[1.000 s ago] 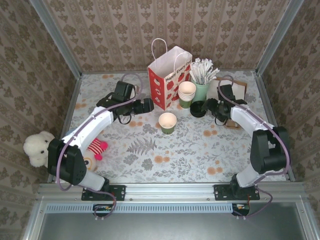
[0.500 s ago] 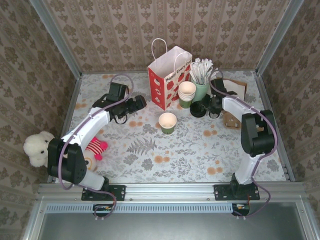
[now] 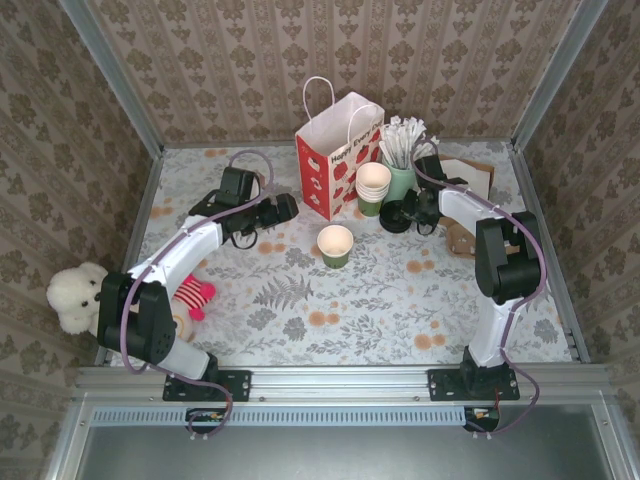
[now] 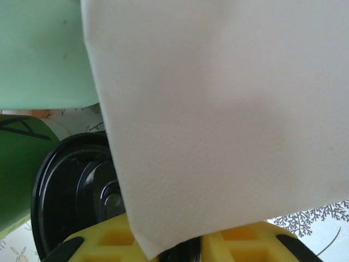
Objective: Pack the takeout coffee
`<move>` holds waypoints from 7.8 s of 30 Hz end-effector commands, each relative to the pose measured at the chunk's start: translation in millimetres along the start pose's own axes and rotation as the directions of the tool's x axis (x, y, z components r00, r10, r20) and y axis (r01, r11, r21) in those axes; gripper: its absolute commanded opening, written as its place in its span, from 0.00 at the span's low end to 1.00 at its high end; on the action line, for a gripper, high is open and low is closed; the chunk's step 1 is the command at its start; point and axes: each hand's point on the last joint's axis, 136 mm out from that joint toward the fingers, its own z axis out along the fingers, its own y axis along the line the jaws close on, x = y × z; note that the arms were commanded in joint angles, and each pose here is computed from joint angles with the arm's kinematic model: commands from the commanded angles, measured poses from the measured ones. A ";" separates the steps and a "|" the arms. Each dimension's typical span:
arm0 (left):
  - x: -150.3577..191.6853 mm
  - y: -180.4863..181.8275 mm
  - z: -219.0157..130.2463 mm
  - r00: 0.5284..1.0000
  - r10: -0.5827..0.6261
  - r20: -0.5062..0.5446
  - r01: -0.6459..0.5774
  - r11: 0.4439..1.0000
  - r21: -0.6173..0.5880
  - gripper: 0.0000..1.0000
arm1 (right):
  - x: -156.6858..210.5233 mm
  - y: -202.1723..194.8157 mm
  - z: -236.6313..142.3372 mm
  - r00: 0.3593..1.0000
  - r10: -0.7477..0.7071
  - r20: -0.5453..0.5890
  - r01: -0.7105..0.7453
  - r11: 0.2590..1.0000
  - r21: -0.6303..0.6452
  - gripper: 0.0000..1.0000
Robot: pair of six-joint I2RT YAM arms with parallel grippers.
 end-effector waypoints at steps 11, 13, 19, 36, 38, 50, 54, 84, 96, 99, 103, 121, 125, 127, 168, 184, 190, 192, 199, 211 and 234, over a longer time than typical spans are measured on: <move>-6.1 -22.0 -7.7 0.996 0.082 0.041 -0.087 0.987 0.136 1.00 | -1.6 2.6 -38.0 0.958 -0.250 0.141 0.212 0.947 0.240 0.12; -8.8 -28.5 -11.9 0.994 0.090 0.055 -0.099 0.980 0.173 1.00 | -2.2 2.2 -44.5 0.951 -0.260 0.169 0.211 0.943 0.259 0.12; -13.8 -28.7 -16.9 0.989 0.117 0.090 -0.131 0.977 0.168 1.00 | -1.6 -7.2 -63.5 0.938 -0.243 0.248 0.173 0.947 0.271 0.05; -22.9 -116.5 -40.1 0.836 0.478 0.270 -0.531 0.828 0.180 1.00 | 4.3 63.8 -174.3 0.694 -0.291 0.659 0.305 0.947 0.098 0.00; -22.0 -135.3 -42.2 0.818 0.483 0.313 -0.551 0.815 0.181 1.00 | 4.1 76.0 -186.6 0.682 -0.241 0.691 0.294 0.955 0.043 0.00; -25.2 -193.0 -44.9 0.868 0.317 0.382 -0.446 0.836 0.319 0.88 | 1.2 129.3 -234.1 0.593 0.001 0.805 0.221 0.961 -0.164 0.00; -26.7 -199.4 -41.8 0.868 0.317 0.382 -0.448 0.831 0.331 0.79 | 3.6 143.8 -236.2 0.597 0.017 0.802 0.236 0.952 -0.195 0.00; -31.7 -195.0 -48.7 0.890 0.140 0.434 -0.370 0.777 0.510 0.85 | 0.1 146.2 -210.1 0.654 -0.041 0.755 0.181 0.978 -0.104 0.00; -24.8 -206.9 -16.7 0.917 0.231 0.326 -0.371 0.794 0.481 0.42 | 5.1 164.9 -207.8 0.676 -0.035 0.736 0.244 0.953 -0.179 0.00; -24.9 -206.0 -17.8 0.902 0.265 0.339 -0.405 0.792 0.457 0.29 | 8.6 174.1 -206.7 0.697 -0.079 0.713 0.313 0.927 -0.204 0.12; -27.7 -200.4 -19.0 0.869 0.358 0.342 -0.476 0.793 0.379 0.14 | 7.4 167.2 -206.2 0.737 -0.122 0.665 0.378 0.890 -0.256 0.35; -14.3 -210.7 -29.2 0.717 0.620 0.319 -0.696 0.616 0.368 0.11 | 15.6 161.7 -246.7 0.469 -0.668 0.578 0.861 0.492 -0.130 0.57; -13.3 -216.7 -31.0 0.719 0.613 0.329 -0.694 0.601 0.398 0.12 | 22.7 165.5 -248.2 0.440 -0.705 0.556 0.889 0.430 -0.159 0.57; -13.6 -218.5 -32.4 0.718 0.610 0.335 -0.694 0.596 0.403 0.12 | 19.9 161.2 -244.1 0.426 -0.727 0.538 0.894 0.428 -0.130 0.57; -107.1 -144.1 -61.7 0.858 0.292 0.422 -0.442 0.839 0.318 1.00 | 6.8 179.6 -315.1 -0.279 -0.631 0.724 0.909 0.069 0.410 0.00; -89.7 -123.1 -140.2 0.912 0.301 0.280 -0.407 0.761 0.505 1.00 | 85.4 218.8 -370.3 -0.922 -0.279 0.268 0.318 -0.153 0.936 0.00; -62.1 -155.4 -180.9 0.861 0.404 0.308 -0.500 0.564 0.658 1.00 | 123.3 216.7 -386.5 -0.982 -0.123 0.140 0.155 -0.115 0.981 0.00; -54.1 -163.2 -194.7 0.846 0.419 0.329 -0.517 0.497 0.697 0.99 | 133.7 211.6 -394.7 -0.990 -0.056 0.128 0.132 -0.080 0.988 0.00; -18.4 -172.0 -231.8 0.786 0.504 0.358 -0.560 0.334 0.758 0.96 | 133.1 212.7 -407.2 -0.997 -0.041 0.066 0.067 -0.028 0.997 0.00; -3.3 -178.5 -238.3 0.822 0.502 0.268 -0.429 0.237 0.872 0.81 | 158.6 214.1 -428.8 -0.987 0.106 -0.122 -0.117 0.050 0.992 0.00; 36.8 -185.0 -216.3 0.725 0.627 0.285 -0.517 0.223 0.827 0.43 | 163.9 237.6 -429.7 -0.983 0.166 -0.078 -0.077 0.013 0.997 0.00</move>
